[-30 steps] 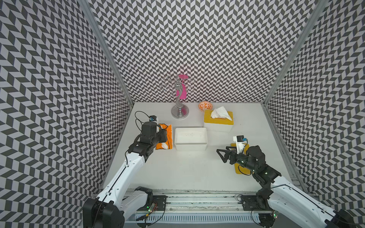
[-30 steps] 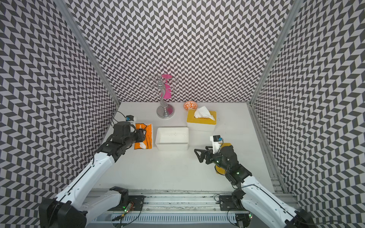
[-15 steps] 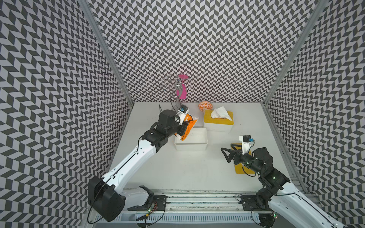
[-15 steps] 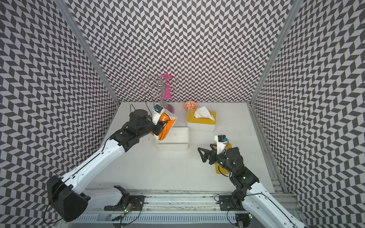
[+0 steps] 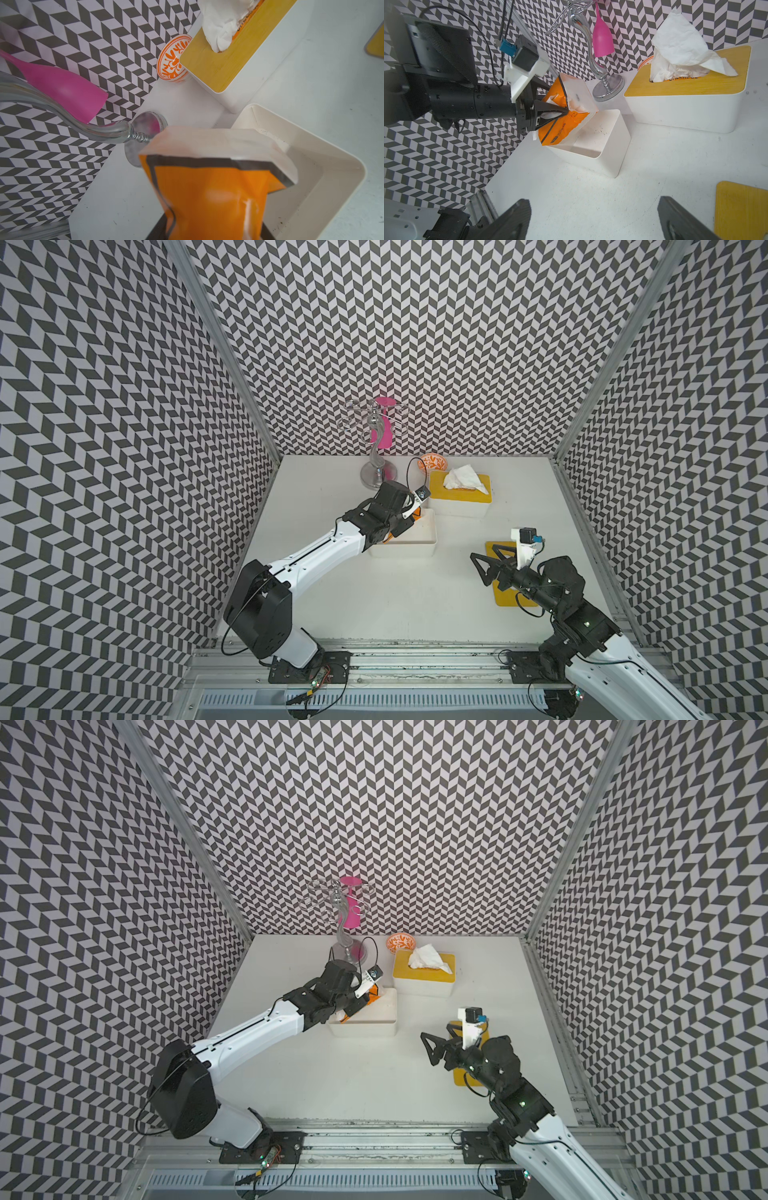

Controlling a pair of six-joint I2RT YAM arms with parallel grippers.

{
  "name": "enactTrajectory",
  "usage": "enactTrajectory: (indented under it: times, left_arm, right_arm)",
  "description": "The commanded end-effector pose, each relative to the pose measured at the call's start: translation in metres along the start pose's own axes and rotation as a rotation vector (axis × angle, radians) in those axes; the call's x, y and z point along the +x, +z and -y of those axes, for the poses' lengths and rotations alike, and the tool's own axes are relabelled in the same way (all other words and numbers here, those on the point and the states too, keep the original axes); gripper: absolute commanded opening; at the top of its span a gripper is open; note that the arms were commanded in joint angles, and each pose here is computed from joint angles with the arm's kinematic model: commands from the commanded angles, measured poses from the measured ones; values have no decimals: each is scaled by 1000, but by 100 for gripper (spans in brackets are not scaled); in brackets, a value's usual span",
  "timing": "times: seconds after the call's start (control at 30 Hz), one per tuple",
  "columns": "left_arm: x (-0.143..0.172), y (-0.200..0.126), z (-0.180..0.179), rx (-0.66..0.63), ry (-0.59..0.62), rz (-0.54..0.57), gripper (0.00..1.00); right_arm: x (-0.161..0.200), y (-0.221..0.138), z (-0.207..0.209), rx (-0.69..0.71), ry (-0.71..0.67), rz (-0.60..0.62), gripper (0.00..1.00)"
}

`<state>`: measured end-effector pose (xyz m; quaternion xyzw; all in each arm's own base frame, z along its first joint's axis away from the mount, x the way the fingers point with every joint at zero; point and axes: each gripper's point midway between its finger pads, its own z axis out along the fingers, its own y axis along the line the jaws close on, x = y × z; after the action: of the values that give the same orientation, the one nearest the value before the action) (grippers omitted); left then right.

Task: Put the tissue paper into the tissue box
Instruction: Place the paper towel in the tissue box.

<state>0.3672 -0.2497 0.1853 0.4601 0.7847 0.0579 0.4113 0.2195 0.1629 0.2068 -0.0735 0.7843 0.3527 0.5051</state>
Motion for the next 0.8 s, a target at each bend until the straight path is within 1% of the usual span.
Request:
enactTrajectory:
  times: [0.0,0.17,0.3,0.43,0.5,0.53,0.63,0.77]
  left_arm:
    - [-10,0,0,-30,57,5,48]
    - [-3,9,21,32,99,-26,50]
    - [1,16,35,97,107,-51,56]
    - [3,25,44,147,103,-85,68]
    - [1,29,46,164,96,-100,74]
    - [0,31,46,164,91,-106,76]
    - [-4,32,43,159,74,-115,79]
    - [-20,20,33,140,49,-72,83]
  right_arm:
    - [-15,-3,-5,-8,-9,51,100]
    - [-15,-2,-6,-14,-6,50,100]
    - [-14,-1,-6,-18,-3,45,100]
    - [-13,0,-6,-23,4,41,99]
    - [-10,1,-6,-27,7,32,100]
    - [-10,2,-6,-28,8,29,100]
    - [-7,3,-5,-23,7,17,100]
    - [-6,6,-4,-18,4,8,100]
